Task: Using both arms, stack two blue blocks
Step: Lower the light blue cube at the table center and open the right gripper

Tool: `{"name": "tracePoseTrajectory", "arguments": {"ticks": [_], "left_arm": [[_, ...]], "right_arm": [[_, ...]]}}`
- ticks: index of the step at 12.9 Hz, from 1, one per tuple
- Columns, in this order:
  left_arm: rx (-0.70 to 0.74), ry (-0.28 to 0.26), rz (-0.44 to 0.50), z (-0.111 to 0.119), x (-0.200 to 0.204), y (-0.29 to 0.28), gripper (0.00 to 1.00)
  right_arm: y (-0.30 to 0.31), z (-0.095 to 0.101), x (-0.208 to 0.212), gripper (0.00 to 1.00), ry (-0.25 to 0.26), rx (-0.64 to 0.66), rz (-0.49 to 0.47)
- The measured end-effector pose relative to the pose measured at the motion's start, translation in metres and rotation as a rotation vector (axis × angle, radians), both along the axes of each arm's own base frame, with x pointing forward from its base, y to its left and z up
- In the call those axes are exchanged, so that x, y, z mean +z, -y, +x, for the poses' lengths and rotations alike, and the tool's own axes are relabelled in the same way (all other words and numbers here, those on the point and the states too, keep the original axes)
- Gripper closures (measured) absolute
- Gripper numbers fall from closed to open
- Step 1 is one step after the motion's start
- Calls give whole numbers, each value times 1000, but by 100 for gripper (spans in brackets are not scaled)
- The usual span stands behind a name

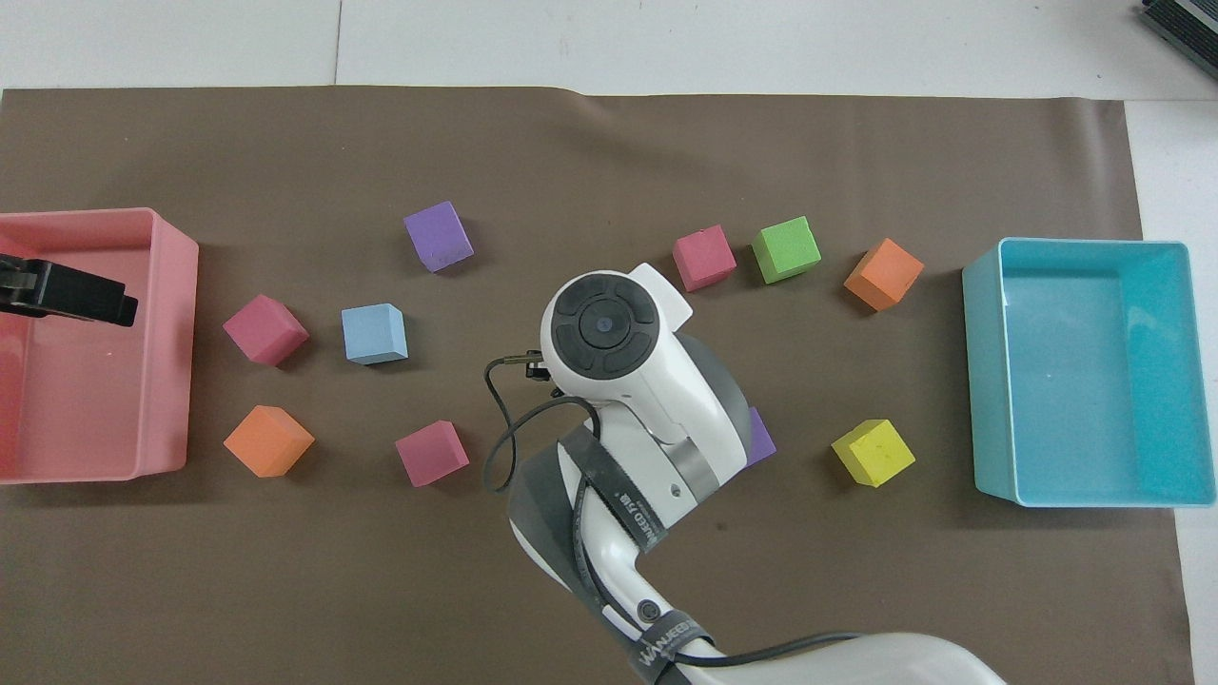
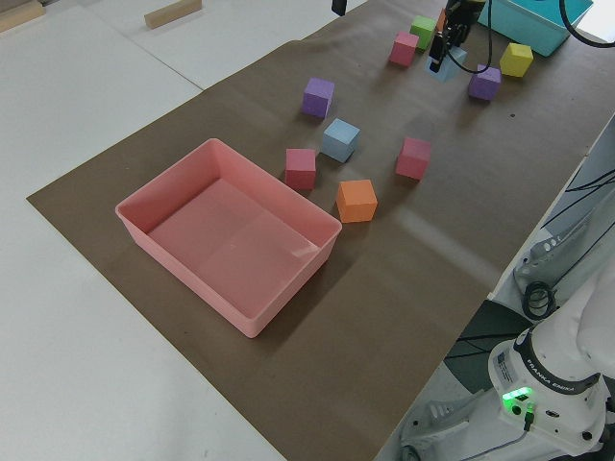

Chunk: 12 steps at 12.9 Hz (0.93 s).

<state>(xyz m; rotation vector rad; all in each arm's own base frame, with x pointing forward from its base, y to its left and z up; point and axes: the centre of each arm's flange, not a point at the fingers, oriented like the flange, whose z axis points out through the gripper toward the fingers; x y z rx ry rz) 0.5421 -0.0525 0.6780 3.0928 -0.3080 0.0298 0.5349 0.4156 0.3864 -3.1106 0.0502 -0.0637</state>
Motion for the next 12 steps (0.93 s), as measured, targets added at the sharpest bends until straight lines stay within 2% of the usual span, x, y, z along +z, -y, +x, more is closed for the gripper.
{"name": "tracePoseTrajectory", "arguments": {"ticks": [5, 12], "left_arm": [[2, 0, 0, 0, 0, -1, 0], [-14, 1, 0, -1, 0, 8, 0]], "right_arm": [[-15, -1, -37, 38, 13, 9, 4], [-5, -10, -73, 38, -17, 32, -28]]}}
